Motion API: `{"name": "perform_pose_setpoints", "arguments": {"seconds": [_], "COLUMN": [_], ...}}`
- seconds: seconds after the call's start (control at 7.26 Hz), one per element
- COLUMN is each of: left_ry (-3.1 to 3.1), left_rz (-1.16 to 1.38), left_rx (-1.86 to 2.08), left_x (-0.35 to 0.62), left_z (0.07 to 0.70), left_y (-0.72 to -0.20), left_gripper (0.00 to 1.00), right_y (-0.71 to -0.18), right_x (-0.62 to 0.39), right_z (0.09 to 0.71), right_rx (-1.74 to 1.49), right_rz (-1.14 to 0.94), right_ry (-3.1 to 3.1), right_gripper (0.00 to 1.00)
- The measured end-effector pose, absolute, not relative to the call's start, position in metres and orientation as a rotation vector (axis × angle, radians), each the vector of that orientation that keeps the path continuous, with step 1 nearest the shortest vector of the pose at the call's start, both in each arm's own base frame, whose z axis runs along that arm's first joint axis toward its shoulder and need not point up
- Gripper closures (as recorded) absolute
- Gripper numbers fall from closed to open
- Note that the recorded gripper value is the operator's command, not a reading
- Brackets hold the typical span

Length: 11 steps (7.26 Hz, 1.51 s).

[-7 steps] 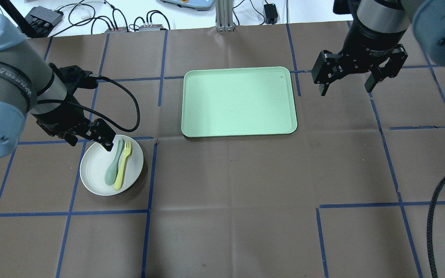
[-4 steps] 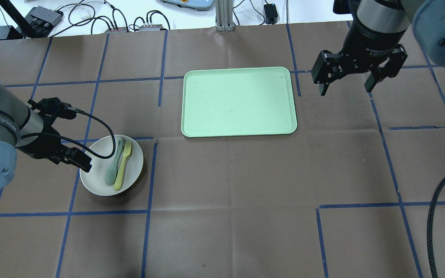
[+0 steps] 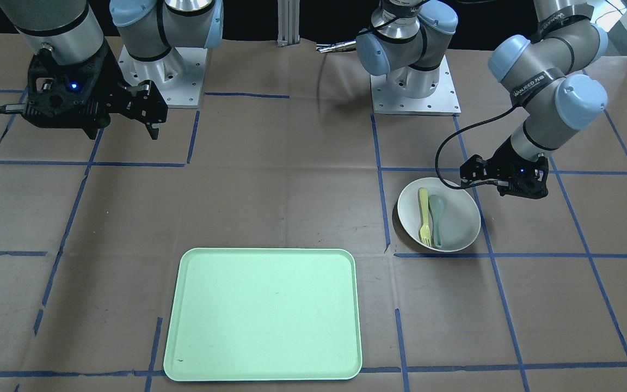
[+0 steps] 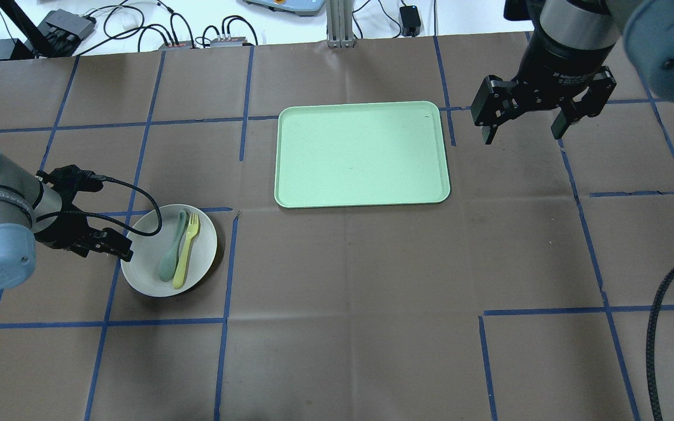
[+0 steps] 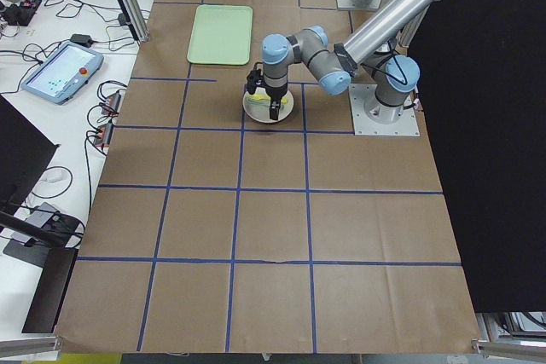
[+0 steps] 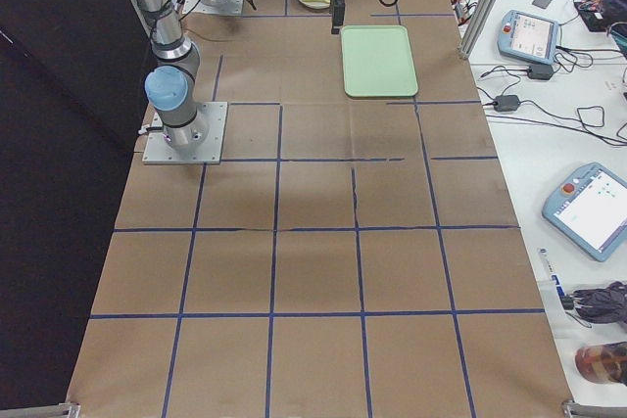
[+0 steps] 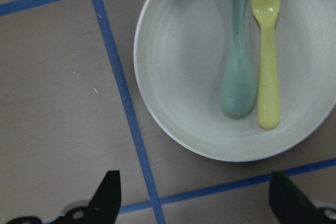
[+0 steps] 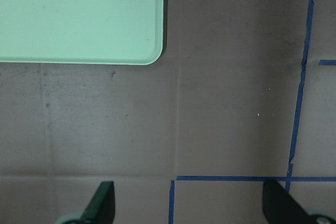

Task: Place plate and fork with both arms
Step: 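Lower the left gripper to the white plate rim and grasp it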

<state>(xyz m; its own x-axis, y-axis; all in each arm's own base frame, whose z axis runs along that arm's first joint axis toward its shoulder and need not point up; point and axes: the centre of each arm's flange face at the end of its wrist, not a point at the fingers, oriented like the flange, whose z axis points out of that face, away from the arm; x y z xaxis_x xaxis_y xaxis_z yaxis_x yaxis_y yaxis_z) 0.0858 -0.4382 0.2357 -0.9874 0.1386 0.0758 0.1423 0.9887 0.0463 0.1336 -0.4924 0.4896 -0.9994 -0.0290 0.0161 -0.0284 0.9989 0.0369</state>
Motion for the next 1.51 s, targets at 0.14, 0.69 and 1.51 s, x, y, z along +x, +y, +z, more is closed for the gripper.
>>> {"name": "perform_pose_setpoints", "arguments": {"seconds": [0.14, 0.69, 1.51], "left_ry": [-3.048, -2.996, -2.99], "left_rz": [-0.091, -0.035, -0.023], "left_rx": [-0.2, -0.195, -0.127], "left_x": [0.089, 0.093, 0.108], "left_z": [0.224, 0.192, 0.178], "left_y": [-0.439, -0.452, -0.456], "left_gripper": [0.01, 0.11, 0.91], "right_y": [-0.492, -0.493, -0.493], "right_x": [0.134, 0.134, 0.133], "right_z": [0.49, 0.489, 0.489], "right_rx": [0.046, 0.046, 0.047], "right_rz": [-0.057, -0.057, -0.059], "right_ry": [-3.123, -3.123, -3.122], "right_gripper": [0.0, 0.0, 0.0]}}
